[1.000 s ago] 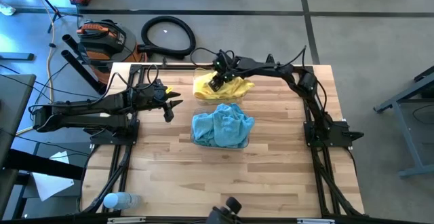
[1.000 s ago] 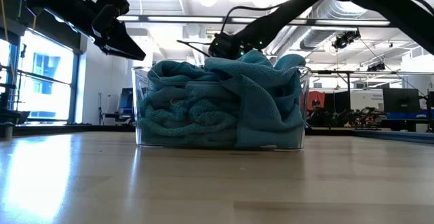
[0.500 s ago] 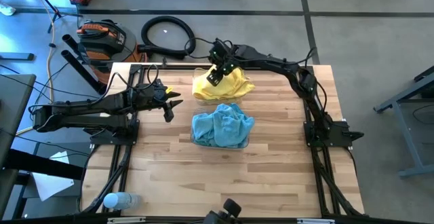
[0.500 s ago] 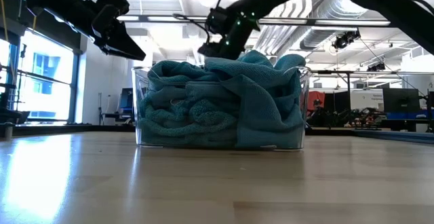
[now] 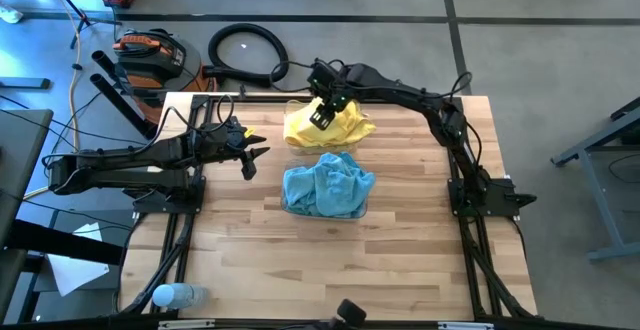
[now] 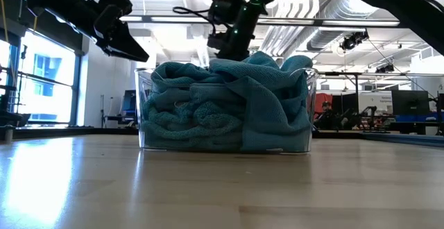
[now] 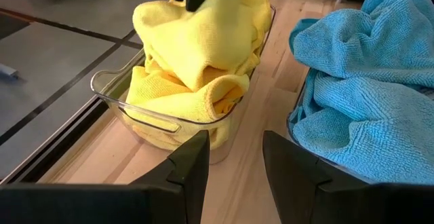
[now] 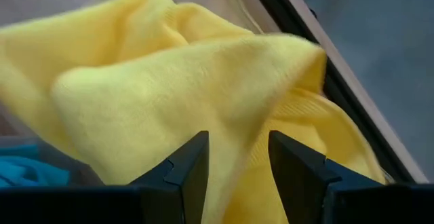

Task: Sort microfiber towel by color & place in baskets
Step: Put the yellow microfiber towel into the top transparent bin, then return to Home Position

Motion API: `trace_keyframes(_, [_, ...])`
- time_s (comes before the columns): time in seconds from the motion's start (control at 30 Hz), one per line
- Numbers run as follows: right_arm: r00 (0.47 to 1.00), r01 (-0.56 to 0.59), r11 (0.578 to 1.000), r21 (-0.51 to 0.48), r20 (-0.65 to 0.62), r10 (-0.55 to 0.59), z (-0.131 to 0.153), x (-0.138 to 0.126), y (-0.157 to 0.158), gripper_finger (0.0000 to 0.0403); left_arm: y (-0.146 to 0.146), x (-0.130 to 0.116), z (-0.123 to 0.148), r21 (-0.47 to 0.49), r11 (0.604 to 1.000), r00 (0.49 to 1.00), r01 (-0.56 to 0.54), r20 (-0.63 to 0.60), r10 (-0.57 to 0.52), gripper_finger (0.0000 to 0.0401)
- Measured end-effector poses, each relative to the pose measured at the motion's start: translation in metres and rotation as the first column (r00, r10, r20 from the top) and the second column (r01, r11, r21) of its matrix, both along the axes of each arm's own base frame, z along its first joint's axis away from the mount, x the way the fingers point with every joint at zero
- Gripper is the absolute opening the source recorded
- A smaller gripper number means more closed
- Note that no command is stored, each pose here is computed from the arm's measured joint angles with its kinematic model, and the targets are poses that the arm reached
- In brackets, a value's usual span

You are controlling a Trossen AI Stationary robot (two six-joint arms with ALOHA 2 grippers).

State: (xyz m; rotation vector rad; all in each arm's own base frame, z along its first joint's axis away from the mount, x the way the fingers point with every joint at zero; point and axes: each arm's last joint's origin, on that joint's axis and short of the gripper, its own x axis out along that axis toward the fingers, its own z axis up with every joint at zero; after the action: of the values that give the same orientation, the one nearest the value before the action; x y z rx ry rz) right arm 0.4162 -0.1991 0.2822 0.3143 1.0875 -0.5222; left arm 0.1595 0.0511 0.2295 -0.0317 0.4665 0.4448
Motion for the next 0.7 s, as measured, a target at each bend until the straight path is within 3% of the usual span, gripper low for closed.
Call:
trace_keyframes(0.4, [0.998, -0.032, 0.999, -0.02, -0.046, 0.031, 0.026, -0.009, 0.003, 0.0149, 0.0, 0.0, -0.001, -0.002, 1.0, 1.0, 0.0, -0.008, 0.0, 0.0126])
trace_keyframes(0.53, [0.994, -0.058, 0.998, 0.013, -0.096, 0.059, 0.041, -0.024, 0.01, 0.0149, 0.0, -0.001, -0.001, -0.005, 1.0, 1.0, 0.0, -0.018, 0.0, 0.0126])
trace_keyframes(0.7, [0.996, -0.057, 0.998, 0.023, -0.067, 0.058, 0.062, -0.057, 0.028, 0.0149, 0.0, -0.001, -0.002, -0.008, 1.0, 1.0, -0.002, -0.016, 0.002, 0.0126])
